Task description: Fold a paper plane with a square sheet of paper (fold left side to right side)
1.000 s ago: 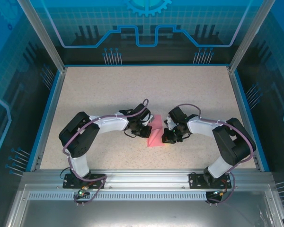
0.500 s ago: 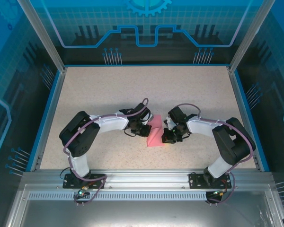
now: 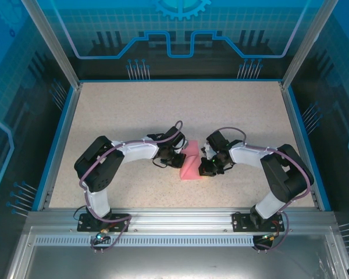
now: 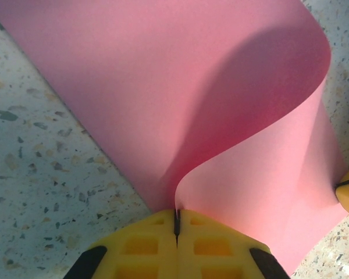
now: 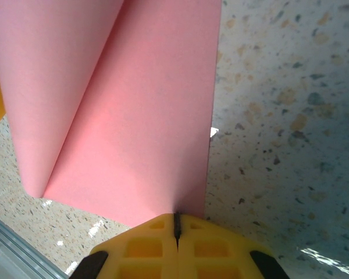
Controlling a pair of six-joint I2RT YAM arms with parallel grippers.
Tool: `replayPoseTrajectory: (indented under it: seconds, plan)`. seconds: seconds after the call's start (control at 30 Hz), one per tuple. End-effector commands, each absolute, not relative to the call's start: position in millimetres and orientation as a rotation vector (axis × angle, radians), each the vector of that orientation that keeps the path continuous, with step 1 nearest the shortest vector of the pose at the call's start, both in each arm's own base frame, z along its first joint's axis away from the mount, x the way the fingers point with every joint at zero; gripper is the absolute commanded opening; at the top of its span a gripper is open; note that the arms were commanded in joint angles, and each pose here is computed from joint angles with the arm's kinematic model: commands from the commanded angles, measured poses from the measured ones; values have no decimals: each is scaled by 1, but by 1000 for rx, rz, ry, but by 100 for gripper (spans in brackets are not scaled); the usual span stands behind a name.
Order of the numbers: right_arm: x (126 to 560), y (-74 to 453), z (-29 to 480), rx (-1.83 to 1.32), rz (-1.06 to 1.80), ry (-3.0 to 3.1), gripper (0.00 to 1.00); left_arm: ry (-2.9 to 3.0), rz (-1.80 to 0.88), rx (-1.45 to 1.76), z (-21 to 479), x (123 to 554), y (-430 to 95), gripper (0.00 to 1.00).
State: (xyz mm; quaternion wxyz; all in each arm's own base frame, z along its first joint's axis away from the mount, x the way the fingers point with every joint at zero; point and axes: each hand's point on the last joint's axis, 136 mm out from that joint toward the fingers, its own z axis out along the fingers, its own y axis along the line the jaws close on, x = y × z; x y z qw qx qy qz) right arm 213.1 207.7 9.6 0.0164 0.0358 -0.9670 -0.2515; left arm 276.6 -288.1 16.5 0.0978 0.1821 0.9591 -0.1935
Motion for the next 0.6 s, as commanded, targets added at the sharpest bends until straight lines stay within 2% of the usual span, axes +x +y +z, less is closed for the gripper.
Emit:
replayPoseTrajectory:
  seconds: [0.0, 0.57]
  plan:
    - [194, 194, -9, 115, -618, -2968, 3, 2853, -529, 558, 14, 281, -283, 0]
    - [197, 198, -7, 128, -634, -2970, 3, 2857, -564, 565, 18, 272, -281, 0]
